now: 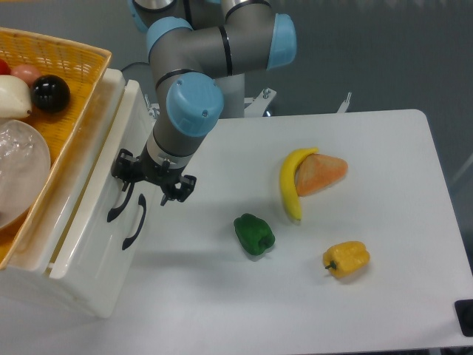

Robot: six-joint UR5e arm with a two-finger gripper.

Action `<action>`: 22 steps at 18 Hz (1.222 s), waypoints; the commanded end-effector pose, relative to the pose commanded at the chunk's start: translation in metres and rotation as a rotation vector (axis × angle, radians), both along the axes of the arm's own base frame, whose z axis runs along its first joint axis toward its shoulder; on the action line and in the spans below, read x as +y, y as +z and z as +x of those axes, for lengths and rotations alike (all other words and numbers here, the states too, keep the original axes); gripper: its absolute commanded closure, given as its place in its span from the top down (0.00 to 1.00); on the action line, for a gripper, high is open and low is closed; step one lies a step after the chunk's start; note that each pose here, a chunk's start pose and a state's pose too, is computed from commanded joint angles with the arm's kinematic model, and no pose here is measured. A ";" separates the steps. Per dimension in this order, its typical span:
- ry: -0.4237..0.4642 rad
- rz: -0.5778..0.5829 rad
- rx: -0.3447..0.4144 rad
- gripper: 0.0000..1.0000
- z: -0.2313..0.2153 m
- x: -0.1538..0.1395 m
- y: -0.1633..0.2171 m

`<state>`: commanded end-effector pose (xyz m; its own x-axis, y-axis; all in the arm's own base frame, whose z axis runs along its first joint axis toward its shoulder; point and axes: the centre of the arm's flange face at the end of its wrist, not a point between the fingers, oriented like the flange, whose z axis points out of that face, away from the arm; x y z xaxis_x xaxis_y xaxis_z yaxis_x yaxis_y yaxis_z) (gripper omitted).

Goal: Slide open the top white drawer
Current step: 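Pull the handle outward, sliding the upper drawer open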

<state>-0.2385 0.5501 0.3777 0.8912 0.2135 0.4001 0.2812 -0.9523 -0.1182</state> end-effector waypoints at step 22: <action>-0.003 0.006 0.005 0.39 -0.001 0.000 0.004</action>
<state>-0.2398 0.5503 0.3814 0.8938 0.2087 0.3970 0.2781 -0.9523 -0.1256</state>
